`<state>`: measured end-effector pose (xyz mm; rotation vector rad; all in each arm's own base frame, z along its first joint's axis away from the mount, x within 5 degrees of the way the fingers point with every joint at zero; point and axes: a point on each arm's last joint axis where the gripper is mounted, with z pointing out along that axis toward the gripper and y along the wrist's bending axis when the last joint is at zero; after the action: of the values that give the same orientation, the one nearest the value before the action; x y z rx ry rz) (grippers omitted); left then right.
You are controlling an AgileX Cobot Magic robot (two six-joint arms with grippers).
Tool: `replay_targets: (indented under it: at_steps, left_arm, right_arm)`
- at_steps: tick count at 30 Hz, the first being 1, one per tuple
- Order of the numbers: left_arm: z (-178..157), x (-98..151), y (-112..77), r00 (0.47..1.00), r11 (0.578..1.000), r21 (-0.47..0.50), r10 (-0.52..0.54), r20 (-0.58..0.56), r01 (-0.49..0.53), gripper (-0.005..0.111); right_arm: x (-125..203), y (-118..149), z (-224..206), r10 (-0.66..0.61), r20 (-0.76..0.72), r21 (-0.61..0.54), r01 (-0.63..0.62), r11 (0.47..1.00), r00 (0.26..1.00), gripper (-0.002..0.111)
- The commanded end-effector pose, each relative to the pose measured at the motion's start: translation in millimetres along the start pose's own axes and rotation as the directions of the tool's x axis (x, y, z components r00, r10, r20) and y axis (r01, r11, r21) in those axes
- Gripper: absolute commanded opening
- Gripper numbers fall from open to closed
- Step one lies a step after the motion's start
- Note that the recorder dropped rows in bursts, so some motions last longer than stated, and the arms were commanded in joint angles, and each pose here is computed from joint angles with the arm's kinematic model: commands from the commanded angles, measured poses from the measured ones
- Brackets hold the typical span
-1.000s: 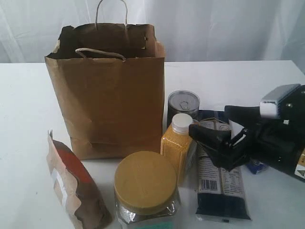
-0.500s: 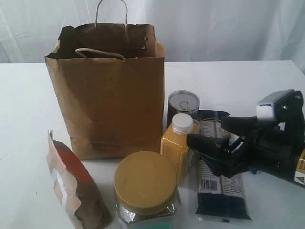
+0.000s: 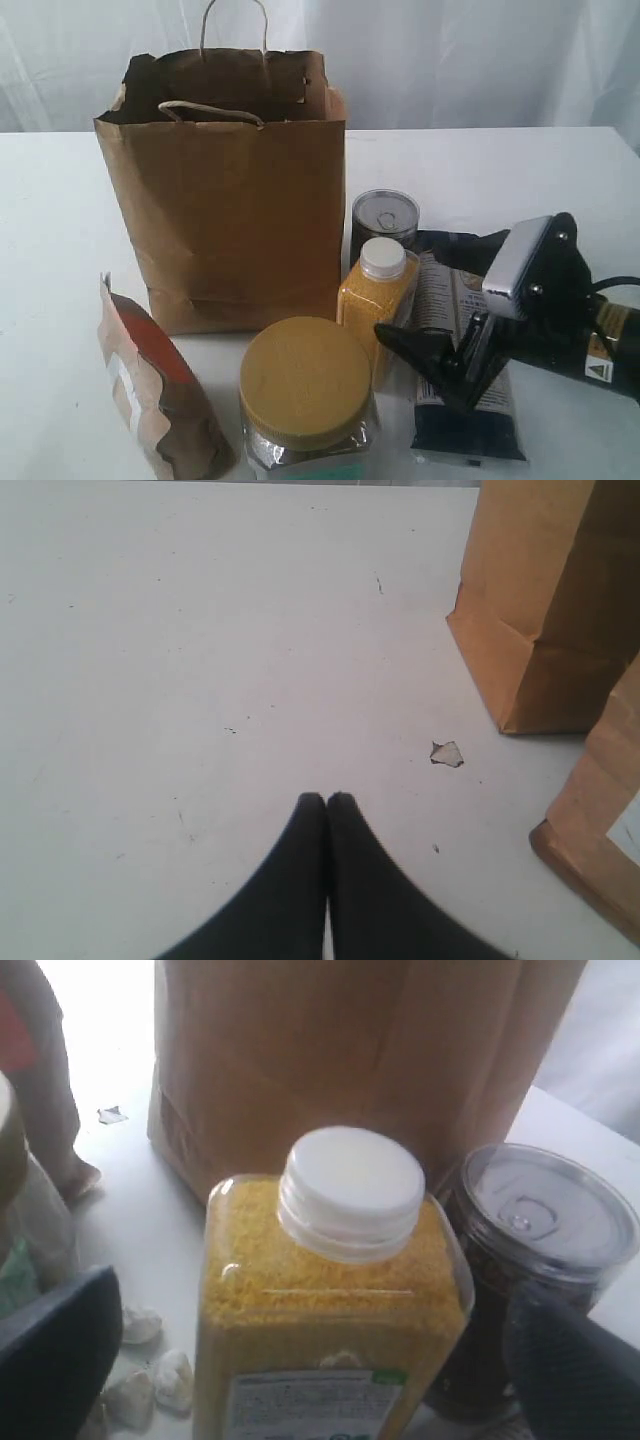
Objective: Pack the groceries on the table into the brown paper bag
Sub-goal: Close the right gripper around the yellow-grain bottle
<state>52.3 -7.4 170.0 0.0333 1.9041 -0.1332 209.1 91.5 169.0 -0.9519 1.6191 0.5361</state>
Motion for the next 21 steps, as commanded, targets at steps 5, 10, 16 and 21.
replay_targets:
  at_steps: [5,10,16,21]
  left_arm:
    - [0.2,0.8,-0.5,1.000,1.000,0.008,-0.005,0.002,0.004,0.000]
    - [0.2,0.8,-0.5,1.000,1.000,0.008,-0.005,0.002,0.004,0.000]
    - [0.2,0.8,-0.5,1.000,1.000,0.008,-0.005,0.002,0.004,0.000]
    - [0.2,0.8,-0.5,1.000,1.000,0.008,-0.005,0.002,0.004,0.000]
  right_arm:
    - [16.2,-14.1,28.1,0.036,0.003,-0.028,-0.035,0.999,0.999,0.096]
    - [22.6,-11.3,43.9,0.041,-0.012,-0.079,-0.042,0.996,0.999,0.096]
    - [31.7,-10.4,50.7,0.052,-0.032,-0.076,-0.054,0.996,0.998,0.096]
    - [32.4,-14.1,52.0,0.082,-0.018,-0.038,-0.083,0.996,0.996,0.089]
